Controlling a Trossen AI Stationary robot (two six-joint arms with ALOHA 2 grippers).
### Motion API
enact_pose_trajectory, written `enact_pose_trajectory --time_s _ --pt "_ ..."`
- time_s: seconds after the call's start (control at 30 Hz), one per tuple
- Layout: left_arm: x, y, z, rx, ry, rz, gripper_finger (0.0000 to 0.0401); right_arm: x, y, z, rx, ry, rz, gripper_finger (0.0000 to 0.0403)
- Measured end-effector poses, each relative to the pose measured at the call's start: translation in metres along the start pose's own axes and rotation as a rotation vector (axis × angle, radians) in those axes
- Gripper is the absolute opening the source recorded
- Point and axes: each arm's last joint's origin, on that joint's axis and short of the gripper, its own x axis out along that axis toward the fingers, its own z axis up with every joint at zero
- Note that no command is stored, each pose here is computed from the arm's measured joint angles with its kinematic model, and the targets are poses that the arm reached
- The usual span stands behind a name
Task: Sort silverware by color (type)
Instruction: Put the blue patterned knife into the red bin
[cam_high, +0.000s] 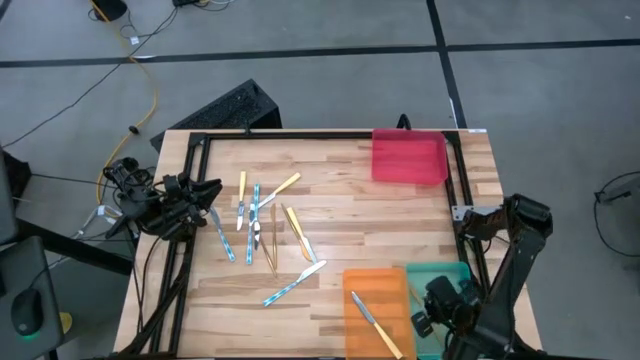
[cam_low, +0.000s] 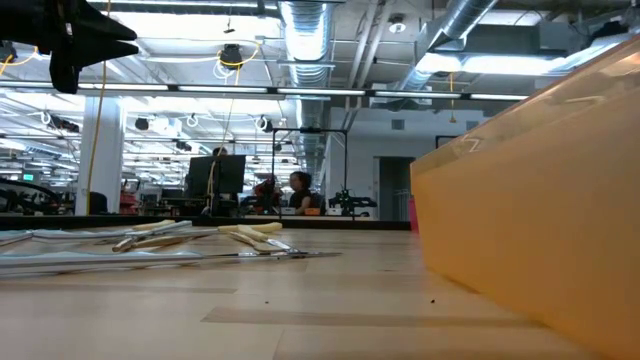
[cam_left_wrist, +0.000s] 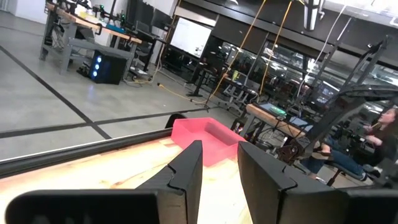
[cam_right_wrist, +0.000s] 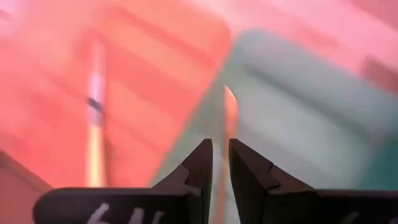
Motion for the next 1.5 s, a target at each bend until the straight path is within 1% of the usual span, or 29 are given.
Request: enact_pose_trajectory --time_s 0.1,0.17,0.23,0.3,0.4,0.47,0.5,0.6,0.67,0.7,0.77,0.83,0.87,0.93,1.0,1.13,1.23,1.4,1.5 --pt "0.000 0.000 0.000 0.012 0.000 0.000 0.0089 0.001 0.008 0.024 -0.036 -0.128 0.088 0.0077" --pt "0.000 0.000 0.000 0.017 0.000 0.000 0.0089 0.004 0.016 0.040 -0.083 -0.231 0.132 0.0077" --pt "0.000 0.000 0.000 0.025 0.000 0.000 0.0089 0.010 0.025 0.056 -0.150 -0.332 0.154 0.0077" --pt "0.000 0.000 0.000 0.027 0.000 0.000 0.0089 0.017 0.035 0.073 -0.232 -0.412 0.145 0.0077" --pt "0.000 0.000 0.000 0.026 0.000 0.000 0.0089 0.032 0.051 0.102 -0.332 -0.450 0.114 0.0077" --pt "0.000 0.000 0.000 0.027 0.000 0.000 0.0089 0.044 0.063 0.122 -0.413 -0.431 0.117 0.0077" --pt "0.000 0.000 0.000 0.026 0.000 0.000 0.0089 0.050 0.071 0.133 -0.462 -0.411 0.140 0.0078" --pt "0.000 0.000 0.000 0.026 0.000 0.000 0.0089 0.065 0.090 0.164 -0.619 -0.351 0.281 0.0078" --pt "0.000 0.000 0.000 0.026 0.000 0.000 0.0089 0.073 0.103 0.186 -0.709 -0.355 0.422 0.0078" --pt "0.000 0.000 0.000 0.026 0.000 0.000 0.0089 0.076 0.106 0.195 -0.761 -0.366 0.482 0.0078" --pt "0.000 0.000 0.000 0.026 0.000 0.000 0.0089 0.085 0.111 0.211 -0.841 -0.396 0.564 0.0078" --pt "0.000 0.000 0.000 0.026 0.001 -0.002 0.0089 0.091 0.120 0.228 -0.877 -0.470 0.674 0.0078" --pt "0.000 0.000 0.000 0.026 0.001 -0.003 0.0089 0.095 0.122 0.232 -0.904 -0.491 0.705 0.0078" --pt "0.000 0.000 0.000 0.026 0.002 -0.008 0.0089 0.106 0.129 0.238 -0.938 -0.541 0.758 0.0078" --pt "0.000 0.000 0.000 0.025 0.002 -0.008 0.0089 0.122 0.136 0.240 -0.967 -0.565 0.776 0.0078" --pt "0.000 0.000 0.000 0.014 0.002 -0.007 0.0089 0.157 0.145 0.232 -1.015 -0.539 0.744 0.0078" --pt "0.000 0.000 0.000 0.003 0.001 -0.005 0.0089 0.178 0.150 0.224 -1.031 -0.517 0.731 0.0078" --pt "0.000 0.000 0.000 0.000 0.001 -0.003 0.0089 0.205 0.159 0.207 -1.124 -0.515 0.713 0.0078" --pt "0.000 0.000 0.000 -0.001 0.001 -0.002 0.0089 0.215 0.160 0.199 -1.171 -0.493 0.710 0.0078"
